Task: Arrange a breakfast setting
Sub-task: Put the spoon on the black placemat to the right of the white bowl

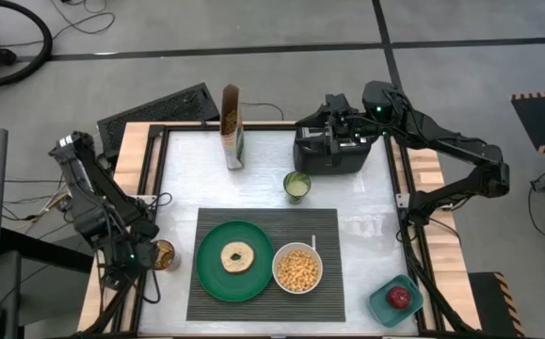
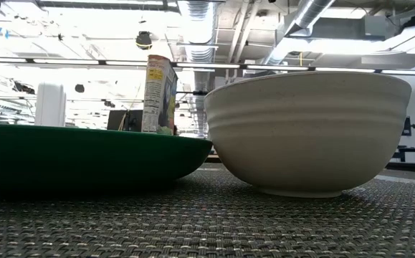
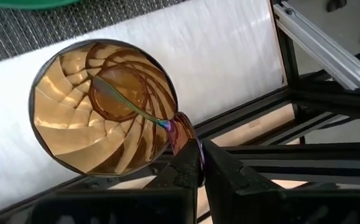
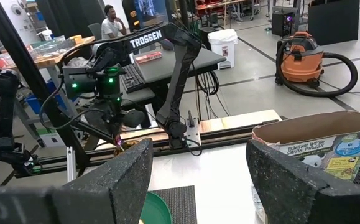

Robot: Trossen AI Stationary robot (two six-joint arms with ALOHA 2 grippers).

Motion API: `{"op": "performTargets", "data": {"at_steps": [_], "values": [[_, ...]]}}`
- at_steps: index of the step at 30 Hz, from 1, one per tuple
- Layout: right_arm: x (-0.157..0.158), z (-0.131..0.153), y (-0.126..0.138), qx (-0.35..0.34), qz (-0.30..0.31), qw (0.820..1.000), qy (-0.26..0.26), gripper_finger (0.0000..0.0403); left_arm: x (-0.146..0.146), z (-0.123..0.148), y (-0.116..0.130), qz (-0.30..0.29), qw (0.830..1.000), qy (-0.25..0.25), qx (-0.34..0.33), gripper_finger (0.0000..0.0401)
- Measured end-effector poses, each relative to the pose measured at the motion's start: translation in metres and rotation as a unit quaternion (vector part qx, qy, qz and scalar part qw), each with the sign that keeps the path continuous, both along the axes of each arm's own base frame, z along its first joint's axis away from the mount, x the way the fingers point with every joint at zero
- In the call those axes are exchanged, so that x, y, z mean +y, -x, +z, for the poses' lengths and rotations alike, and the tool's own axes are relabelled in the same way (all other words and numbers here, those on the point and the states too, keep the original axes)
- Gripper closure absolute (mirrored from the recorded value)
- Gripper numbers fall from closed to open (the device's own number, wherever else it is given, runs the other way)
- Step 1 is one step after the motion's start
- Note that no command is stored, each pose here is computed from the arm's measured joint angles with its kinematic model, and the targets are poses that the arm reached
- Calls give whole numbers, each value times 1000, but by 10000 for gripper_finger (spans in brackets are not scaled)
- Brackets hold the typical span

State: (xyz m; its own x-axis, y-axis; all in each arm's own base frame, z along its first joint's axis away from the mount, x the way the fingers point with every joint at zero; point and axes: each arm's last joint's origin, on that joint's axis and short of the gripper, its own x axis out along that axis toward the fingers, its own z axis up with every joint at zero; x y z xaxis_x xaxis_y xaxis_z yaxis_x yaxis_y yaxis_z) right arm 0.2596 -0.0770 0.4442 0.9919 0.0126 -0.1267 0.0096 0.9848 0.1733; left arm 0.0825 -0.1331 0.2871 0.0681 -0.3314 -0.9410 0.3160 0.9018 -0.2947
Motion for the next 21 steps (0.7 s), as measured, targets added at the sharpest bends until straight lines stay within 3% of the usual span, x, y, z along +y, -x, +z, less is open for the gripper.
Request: {"op": "performTargets", "data": {"at_steps": [21], "values": [[0, 0, 0, 1, 5, 1000, 3, 117, 25, 59, -11, 131, 991, 35, 14, 399]]}}
